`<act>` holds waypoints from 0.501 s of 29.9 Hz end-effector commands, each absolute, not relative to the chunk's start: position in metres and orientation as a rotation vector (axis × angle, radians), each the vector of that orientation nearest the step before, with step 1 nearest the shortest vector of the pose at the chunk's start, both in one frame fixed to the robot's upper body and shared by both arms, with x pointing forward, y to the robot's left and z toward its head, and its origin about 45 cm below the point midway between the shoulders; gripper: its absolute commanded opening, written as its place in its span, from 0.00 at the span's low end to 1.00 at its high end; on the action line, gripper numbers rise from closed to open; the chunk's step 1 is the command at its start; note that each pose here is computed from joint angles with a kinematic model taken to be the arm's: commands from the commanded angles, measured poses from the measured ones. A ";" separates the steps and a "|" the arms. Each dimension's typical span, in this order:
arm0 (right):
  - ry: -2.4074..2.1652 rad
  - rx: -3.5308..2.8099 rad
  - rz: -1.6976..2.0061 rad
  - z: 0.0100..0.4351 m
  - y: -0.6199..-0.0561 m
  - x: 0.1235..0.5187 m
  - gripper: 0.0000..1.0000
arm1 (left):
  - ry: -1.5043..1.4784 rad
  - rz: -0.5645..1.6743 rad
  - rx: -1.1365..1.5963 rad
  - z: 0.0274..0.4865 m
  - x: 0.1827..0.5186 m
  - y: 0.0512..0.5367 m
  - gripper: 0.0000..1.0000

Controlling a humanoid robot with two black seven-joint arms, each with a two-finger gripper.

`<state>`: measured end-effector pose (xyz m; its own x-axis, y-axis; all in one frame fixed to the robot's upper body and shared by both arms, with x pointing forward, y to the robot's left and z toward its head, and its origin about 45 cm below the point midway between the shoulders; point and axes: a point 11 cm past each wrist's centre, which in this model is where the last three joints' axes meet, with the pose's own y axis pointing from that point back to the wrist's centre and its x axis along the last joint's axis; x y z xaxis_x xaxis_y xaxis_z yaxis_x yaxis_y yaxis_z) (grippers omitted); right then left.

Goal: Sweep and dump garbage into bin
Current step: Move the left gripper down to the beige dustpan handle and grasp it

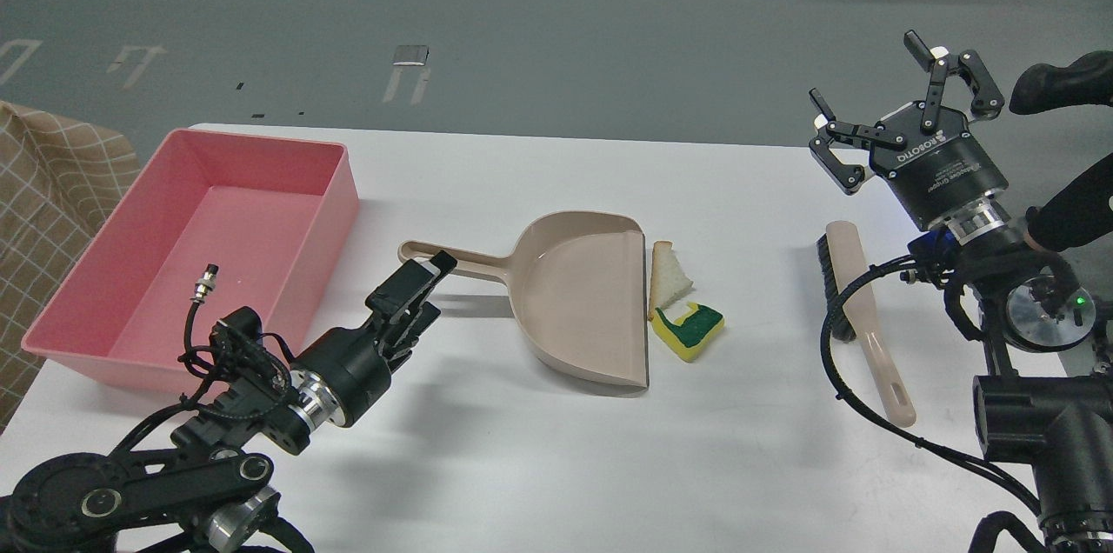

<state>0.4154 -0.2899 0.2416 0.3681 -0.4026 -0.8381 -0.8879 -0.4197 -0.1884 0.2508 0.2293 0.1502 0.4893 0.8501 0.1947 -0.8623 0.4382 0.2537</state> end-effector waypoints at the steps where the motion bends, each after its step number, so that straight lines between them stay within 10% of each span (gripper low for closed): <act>1: 1.111 -1.982 0.960 0.242 -0.289 0.416 1.00 | -0.043 1.071 0.341 0.146 0.255 0.227 0.98; 15: 1.102 -1.991 0.953 0.245 -0.287 0.417 1.00 | -0.079 1.140 0.393 0.113 0.289 0.225 0.97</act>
